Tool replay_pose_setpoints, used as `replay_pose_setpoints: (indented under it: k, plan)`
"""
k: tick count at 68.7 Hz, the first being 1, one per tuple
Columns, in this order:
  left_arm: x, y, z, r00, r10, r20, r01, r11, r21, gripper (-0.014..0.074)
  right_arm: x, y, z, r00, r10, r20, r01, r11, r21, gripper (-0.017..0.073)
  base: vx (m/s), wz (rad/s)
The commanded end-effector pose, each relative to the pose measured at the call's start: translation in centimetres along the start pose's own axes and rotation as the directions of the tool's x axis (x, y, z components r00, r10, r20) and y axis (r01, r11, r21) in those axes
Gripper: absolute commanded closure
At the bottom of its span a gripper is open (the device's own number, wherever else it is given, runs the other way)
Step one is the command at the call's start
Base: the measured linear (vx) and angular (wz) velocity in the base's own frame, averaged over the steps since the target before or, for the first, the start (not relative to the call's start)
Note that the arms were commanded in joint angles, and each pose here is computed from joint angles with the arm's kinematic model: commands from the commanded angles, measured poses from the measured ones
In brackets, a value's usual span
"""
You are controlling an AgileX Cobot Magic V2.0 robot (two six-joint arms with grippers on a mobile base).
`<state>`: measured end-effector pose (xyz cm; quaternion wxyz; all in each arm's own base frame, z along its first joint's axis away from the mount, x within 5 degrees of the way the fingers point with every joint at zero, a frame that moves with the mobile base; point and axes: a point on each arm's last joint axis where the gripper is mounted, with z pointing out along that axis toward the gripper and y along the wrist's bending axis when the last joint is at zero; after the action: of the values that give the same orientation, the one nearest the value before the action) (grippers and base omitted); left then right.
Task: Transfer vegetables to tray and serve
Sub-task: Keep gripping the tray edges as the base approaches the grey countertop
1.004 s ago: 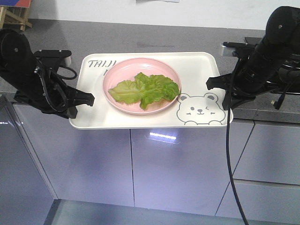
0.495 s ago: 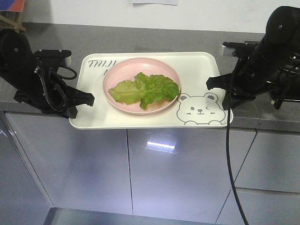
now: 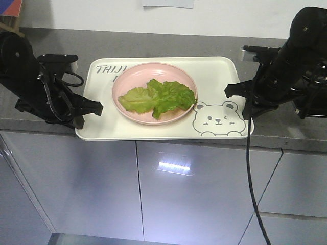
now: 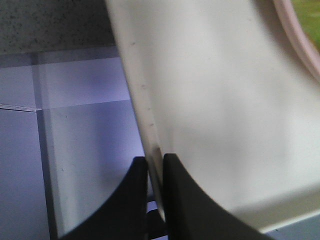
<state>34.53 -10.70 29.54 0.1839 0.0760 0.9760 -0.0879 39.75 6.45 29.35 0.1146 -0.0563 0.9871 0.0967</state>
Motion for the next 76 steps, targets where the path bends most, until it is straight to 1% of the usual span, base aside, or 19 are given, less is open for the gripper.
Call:
replay_pose_setpoints:
  k: [1,76]
  plan:
    - [-1.03,-2.33,-3.15,0.986,-0.020,0.164,-0.004,0.990,0.140,0.0600,0.47,2.44,-3.29,0.998,-0.017,0.064,0.026,0.990,-0.136,0.0564,0.07,0.00]
    - [-1.03,-2.33,-3.15,0.986,-0.020,0.164,-0.004,0.990,0.140,0.0600,0.47,2.44,-3.29,0.998,-0.017,0.064,0.026,0.990,-0.136,0.0564,0.07,0.00]
